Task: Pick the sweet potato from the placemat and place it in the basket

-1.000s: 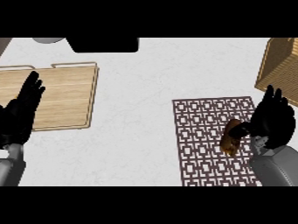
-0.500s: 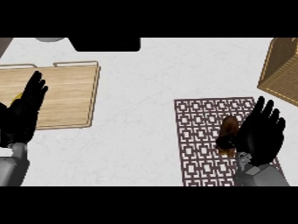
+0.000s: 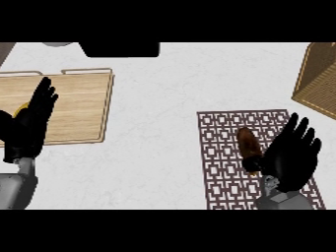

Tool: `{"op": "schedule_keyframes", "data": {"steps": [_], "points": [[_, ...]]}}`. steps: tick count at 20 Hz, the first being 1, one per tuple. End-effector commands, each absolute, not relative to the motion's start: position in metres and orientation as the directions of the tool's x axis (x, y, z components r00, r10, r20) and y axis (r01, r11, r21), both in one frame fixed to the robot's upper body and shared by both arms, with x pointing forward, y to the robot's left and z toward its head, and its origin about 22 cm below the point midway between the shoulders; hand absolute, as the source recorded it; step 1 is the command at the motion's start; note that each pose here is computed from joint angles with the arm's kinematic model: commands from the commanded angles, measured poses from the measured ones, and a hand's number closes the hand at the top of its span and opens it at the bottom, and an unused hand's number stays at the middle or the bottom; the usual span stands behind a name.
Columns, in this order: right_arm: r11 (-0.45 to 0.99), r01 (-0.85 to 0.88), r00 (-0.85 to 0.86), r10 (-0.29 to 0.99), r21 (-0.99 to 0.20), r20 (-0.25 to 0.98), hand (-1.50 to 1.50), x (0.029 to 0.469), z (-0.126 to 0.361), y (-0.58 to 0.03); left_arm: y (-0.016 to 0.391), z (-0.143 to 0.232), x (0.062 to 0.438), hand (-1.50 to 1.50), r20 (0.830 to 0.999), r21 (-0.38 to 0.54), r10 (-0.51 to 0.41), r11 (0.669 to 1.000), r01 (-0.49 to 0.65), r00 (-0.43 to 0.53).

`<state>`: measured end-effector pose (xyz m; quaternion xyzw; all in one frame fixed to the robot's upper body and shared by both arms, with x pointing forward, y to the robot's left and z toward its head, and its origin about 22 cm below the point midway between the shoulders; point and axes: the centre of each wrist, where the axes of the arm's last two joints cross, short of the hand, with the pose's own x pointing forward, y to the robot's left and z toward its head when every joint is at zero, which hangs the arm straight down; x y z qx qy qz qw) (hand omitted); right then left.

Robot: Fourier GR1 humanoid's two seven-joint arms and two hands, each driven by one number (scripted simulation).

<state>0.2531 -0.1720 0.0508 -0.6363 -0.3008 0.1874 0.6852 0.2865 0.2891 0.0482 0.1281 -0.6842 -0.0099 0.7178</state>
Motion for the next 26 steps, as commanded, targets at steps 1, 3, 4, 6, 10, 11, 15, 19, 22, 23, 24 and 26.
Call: {"op": "schedule_keyframes", "data": {"steps": [1, 3, 4, 6, 10, 11, 15, 19, 22, 23, 24, 26], "points": [[0.112, 0.119, 0.847, 0.507, -0.987, 0.16, -1.5, 0.249, 0.042, -0.151, 0.293, 0.04, 0.281, 0.0, 0.979, 0.203, -0.196, 0.966, -0.16, 0.061], [0.122, 0.114, 0.849, 0.504, -0.986, 0.161, -1.5, 0.246, 0.038, -0.153, 0.291, 0.04, 0.29, 0.0, 0.976, 0.211, -0.201, 0.966, -0.148, 0.079], [0.115, 0.102, 0.856, 0.496, -0.988, 0.146, -1.5, 0.262, 0.034, -0.166, 0.29, 0.032, 0.292, 0.0, 0.979, 0.199, -0.191, 0.966, -0.165, 0.064], [0.105, 0.068, 0.864, 0.492, -0.992, 0.111, -1.5, 0.242, 0.008, -0.17, 0.287, 0.056, 0.287, 0.0, 0.98, 0.199, -0.192, 0.968, -0.151, 0.062], [0.083, 0.059, 0.888, 0.451, -0.995, 0.09, -1.5, 0.268, 0.037, -0.182, 0.286, 0.032, 0.28, 0.0, 0.979, 0.197, -0.187, 0.968, -0.156, 0.075], [0.084, 0.048, 0.884, 0.46, -0.995, 0.081, -1.5, 0.258, 0.024, -0.187, 0.303, 0.046, 0.291, 0.0, 0.978, 0.207, -0.201, 0.964, -0.166, 0.056], [0.087, 0.031, 0.884, 0.462, -0.996, 0.068, -1.5, 0.255, 0.025, -0.174, 0.298, 0.045, 0.277, 0.0, 0.981, 0.192, -0.183, 0.969, -0.154, 0.068], [0.086, 0.051, 0.884, 0.46, -0.995, 0.085, -1.5, 0.261, 0.009, -0.184, 0.305, 0.056, 0.301, 0.0, 0.979, 0.201, -0.192, 0.964, -0.174, 0.065], [0.104, 0.035, 0.881, 0.467, -0.994, 0.08, -1.5, 0.259, 0.004, -0.19, 0.301, 0.041, 0.292, 0.0, 0.979, 0.2, -0.192, 0.967, -0.159, 0.065], [0.105, 0.016, 0.893, 0.445, -0.994, 0.061, -1.5, 0.268, 0.011, -0.183, 0.302, 0.034, 0.284, 0.0, 0.982, 0.19, -0.183, 0.968, -0.166, 0.055], [0.099, 0.023, 0.886, 0.459, -0.995, 0.066, -1.5, 0.26, -0.002, -0.19, 0.291, 0.04, 0.285, 0.0, 0.976, 0.216, -0.207, 0.964, -0.153, 0.071], [0.11, 0.011, 0.895, 0.443, -0.994, 0.059, -1.5, 0.266, -0.007, -0.206, 0.281, 0.056, 0.285, 0.0, 0.983, 0.183, -0.175, 0.973, -0.142, 0.063]]}}
